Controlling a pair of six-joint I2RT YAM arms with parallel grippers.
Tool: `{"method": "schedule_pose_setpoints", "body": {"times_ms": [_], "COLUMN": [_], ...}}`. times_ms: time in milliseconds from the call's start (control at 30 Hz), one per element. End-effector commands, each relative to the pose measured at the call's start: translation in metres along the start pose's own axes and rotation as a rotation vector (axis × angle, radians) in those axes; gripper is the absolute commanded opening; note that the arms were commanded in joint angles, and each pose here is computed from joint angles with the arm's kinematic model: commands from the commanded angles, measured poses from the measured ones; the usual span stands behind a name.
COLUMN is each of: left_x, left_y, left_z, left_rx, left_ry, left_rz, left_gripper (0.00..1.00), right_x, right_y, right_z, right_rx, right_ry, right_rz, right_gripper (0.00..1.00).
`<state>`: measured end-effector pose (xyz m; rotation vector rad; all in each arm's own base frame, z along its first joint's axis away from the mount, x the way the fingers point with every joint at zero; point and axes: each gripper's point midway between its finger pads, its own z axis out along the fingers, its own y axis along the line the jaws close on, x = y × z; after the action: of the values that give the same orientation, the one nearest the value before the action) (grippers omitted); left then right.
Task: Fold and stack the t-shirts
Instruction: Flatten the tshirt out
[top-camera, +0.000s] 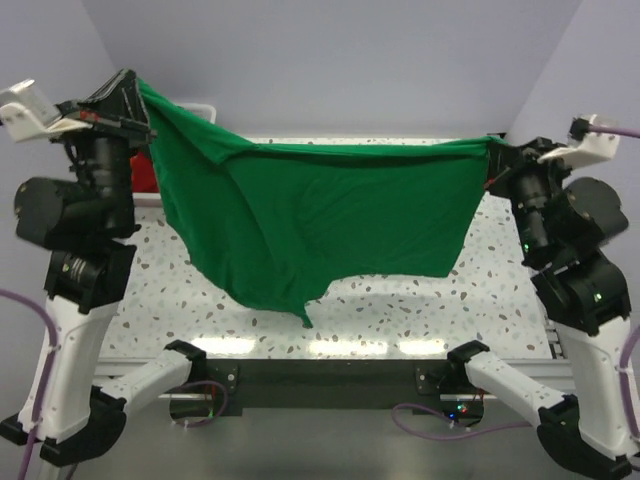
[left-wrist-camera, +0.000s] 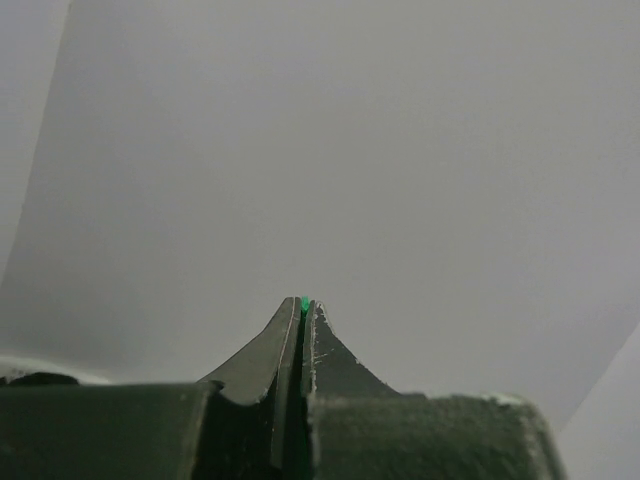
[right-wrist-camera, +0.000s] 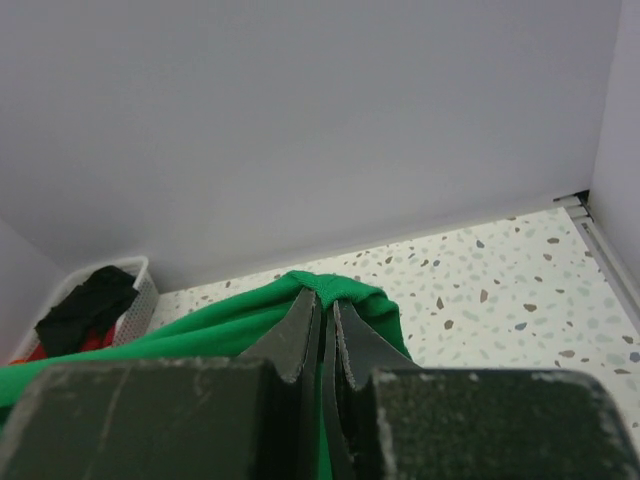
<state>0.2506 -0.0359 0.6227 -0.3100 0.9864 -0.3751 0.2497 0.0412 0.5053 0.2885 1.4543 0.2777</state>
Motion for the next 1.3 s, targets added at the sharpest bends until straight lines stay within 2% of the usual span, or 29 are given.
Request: {"method": "schedule_pose_setpoints", "body": {"times_ms": [0, 133, 167, 200, 267, 300, 500, 733, 1033, 1267], "left_x": [0.038, 0.074, 0.072, 0.094, 0.098, 0.117, 0.128, 0.083, 0.033, -0.013], "left_y": [0.018, 0.024, 0.022, 0.024, 0.024, 0.027, 0.031, 0.024, 0.023, 0.022], "left_z": [0.043, 0.078, 0.085, 0.097, 0.109, 0.118, 0.145, 0.132, 0.077, 0.047], "left_rx": [-0.149, -0.211, -0.217, -0.228, -0.247, -0.257, -0.288, -0.272, -0.218, -0.193], "left_ry": [0.014, 0.043, 0.029, 0.059, 0.053, 0.08, 0.085, 0.025, 0.005, -0.059], "left_rz": [0.081, 0.166, 0.168, 0.193, 0.209, 0.234, 0.262, 0.242, 0.192, 0.167], "left_gripper": [0.0, 0.0, 0.0, 0.0, 0.0, 0.0, 0.0, 0.0, 0.0, 0.0], "right_x": [0.008, 0.007, 0.002, -0.001, -0.001, -0.003, -0.013, -0.032, -0.053, -0.079], "right_y": [-0.001, 0.006, 0.008, 0.008, 0.004, 0.005, -0.005, -0.008, -0.014, -0.011], "right_z": [0.049, 0.081, 0.088, 0.094, 0.111, 0.116, 0.131, 0.094, 0.023, -0.007], "right_rx": [0.092, 0.122, 0.119, 0.119, 0.133, 0.121, 0.135, 0.113, 0.066, 0.038], "right_ry": [-0.019, -0.034, -0.045, -0.055, -0.056, -0.058, -0.076, -0.117, -0.157, -0.215], "right_rz": [-0.094, -0.141, -0.144, -0.141, -0.139, -0.138, -0.133, -0.121, -0.075, -0.063], "right_gripper": [0.0, 0.0, 0.0, 0.0, 0.0, 0.0, 0.0, 0.0, 0.0, 0.0]}}
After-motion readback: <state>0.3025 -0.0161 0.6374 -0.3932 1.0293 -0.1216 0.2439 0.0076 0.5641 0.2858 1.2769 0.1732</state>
